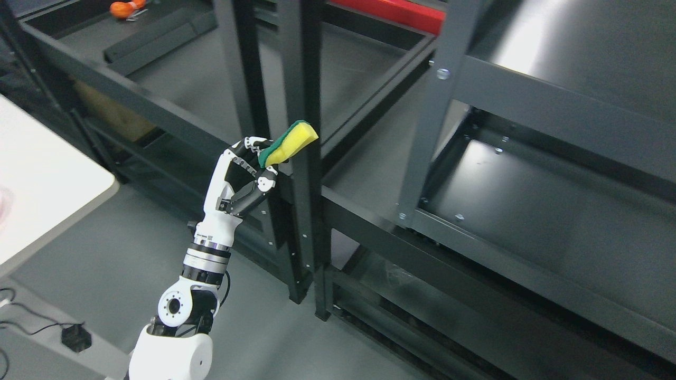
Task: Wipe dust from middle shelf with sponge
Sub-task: 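Hold the sponge raised in the left hand while turning toward the shelf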
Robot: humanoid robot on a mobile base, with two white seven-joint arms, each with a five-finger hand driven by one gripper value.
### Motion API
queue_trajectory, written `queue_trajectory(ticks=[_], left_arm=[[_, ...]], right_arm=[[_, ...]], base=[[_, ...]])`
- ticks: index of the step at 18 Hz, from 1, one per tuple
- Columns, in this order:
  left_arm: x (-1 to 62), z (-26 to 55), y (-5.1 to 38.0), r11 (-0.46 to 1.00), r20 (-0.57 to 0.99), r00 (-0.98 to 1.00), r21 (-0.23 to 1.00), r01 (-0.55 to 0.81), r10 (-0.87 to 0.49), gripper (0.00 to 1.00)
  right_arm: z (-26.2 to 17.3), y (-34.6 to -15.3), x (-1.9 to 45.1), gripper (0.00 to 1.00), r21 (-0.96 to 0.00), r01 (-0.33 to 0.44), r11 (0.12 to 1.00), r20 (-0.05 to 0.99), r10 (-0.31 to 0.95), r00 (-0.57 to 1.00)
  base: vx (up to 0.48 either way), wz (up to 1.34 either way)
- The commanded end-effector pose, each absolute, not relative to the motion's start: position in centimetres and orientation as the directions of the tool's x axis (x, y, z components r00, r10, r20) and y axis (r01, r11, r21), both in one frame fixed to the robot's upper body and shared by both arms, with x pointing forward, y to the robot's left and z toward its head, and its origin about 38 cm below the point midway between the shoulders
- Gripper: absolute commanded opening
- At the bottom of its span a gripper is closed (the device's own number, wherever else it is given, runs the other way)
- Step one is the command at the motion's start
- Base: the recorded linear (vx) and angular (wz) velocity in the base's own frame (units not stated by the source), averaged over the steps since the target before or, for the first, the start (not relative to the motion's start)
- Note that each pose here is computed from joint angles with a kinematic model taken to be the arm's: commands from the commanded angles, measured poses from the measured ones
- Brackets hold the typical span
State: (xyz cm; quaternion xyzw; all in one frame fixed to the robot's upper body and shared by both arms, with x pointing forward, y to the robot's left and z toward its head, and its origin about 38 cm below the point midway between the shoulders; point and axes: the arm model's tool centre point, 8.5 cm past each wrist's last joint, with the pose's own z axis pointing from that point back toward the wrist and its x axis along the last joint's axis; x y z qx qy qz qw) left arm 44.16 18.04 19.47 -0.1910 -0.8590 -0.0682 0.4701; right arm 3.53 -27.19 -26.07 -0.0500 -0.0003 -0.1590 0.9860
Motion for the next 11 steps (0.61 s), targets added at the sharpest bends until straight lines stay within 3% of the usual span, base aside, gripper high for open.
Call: queue_trajectory(ticks=[1, 9, 11], left_arm=[[44.3, 20.3, 17.6, 0.908, 0.830, -0.498, -0.027, 0.417, 0.253, 0.04], [42.9, 19.6, 16.6, 0.883, 0.835, -0.486, -0.001, 0.469, 0.259, 0.04], [41.9, 19.1, 14.3, 0.847, 0.840, -0.470, 0.023, 0.531, 0.272, 0.04]], right_arm=[[-26.0, -28.4, 4.1, 1.00, -0.112, 0.314, 0.943, 0.039, -0.312, 0.949], [-26.0, -28.4, 4.1, 1.00, -0.112, 0.314, 0.943, 0.039, -0.312, 0.949], [-26.0, -28.4, 4.1, 1.00, -0.112, 0.316, 0.942, 0.039, -0.313, 0.949]], base=[[-0.139, -0.81], [-0.090, -0.63], [-0.053, -0.38]])
